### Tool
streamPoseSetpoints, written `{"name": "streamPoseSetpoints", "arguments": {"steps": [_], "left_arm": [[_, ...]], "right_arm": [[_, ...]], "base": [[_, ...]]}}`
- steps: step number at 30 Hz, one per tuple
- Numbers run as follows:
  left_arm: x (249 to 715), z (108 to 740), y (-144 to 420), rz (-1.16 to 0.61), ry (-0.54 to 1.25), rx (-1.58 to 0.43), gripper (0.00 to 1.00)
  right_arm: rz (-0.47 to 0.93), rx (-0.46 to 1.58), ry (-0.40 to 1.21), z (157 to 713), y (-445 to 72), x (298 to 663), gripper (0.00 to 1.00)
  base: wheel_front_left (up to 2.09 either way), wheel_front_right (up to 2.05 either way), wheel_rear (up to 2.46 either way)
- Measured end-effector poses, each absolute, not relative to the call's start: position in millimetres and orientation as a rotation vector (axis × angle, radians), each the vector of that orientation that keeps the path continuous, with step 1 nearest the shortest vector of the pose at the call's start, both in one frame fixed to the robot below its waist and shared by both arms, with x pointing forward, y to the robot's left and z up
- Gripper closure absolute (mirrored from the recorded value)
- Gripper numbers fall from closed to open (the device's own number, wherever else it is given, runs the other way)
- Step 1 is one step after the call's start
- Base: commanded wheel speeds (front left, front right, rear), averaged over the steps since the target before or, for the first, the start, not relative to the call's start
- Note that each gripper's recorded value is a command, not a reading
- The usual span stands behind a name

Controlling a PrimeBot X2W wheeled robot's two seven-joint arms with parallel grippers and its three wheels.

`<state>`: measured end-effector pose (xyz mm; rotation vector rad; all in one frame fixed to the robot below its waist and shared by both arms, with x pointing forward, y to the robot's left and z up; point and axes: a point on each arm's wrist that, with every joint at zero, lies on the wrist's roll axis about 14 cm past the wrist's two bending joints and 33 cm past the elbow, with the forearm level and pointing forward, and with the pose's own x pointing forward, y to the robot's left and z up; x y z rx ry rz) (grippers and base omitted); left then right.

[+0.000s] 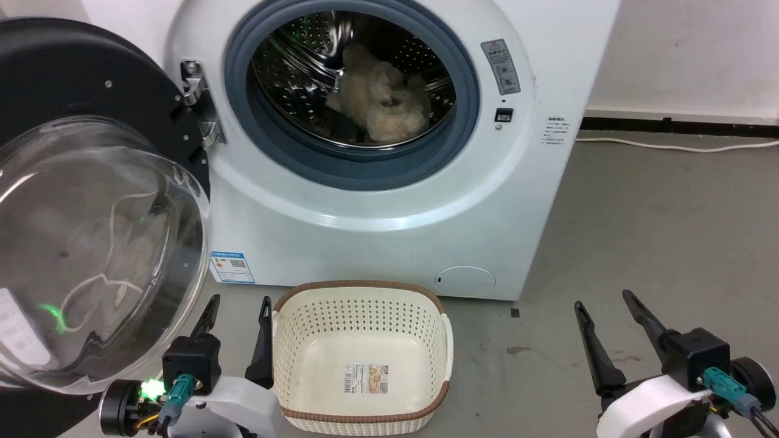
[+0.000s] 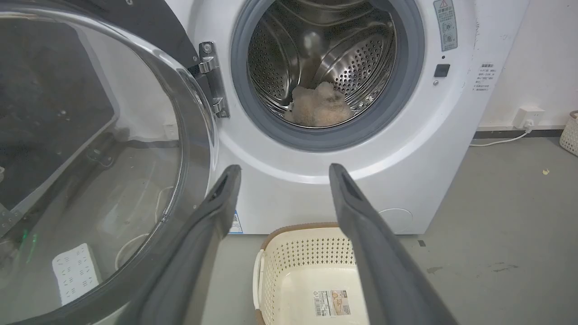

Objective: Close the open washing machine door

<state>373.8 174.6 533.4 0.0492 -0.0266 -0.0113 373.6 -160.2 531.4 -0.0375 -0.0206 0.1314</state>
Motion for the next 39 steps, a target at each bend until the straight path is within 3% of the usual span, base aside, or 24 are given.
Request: {"name": "streamPoseSetpoints", "arguments": {"steps": [39], "left_arm": [[318,542,243,0.219,-0.095,0.081,0.00]], "right_arm": [[0.472,-0.018,-0.065,531,-56,388,0.00]], "base": [[0.00,0.00,0.00]]}}
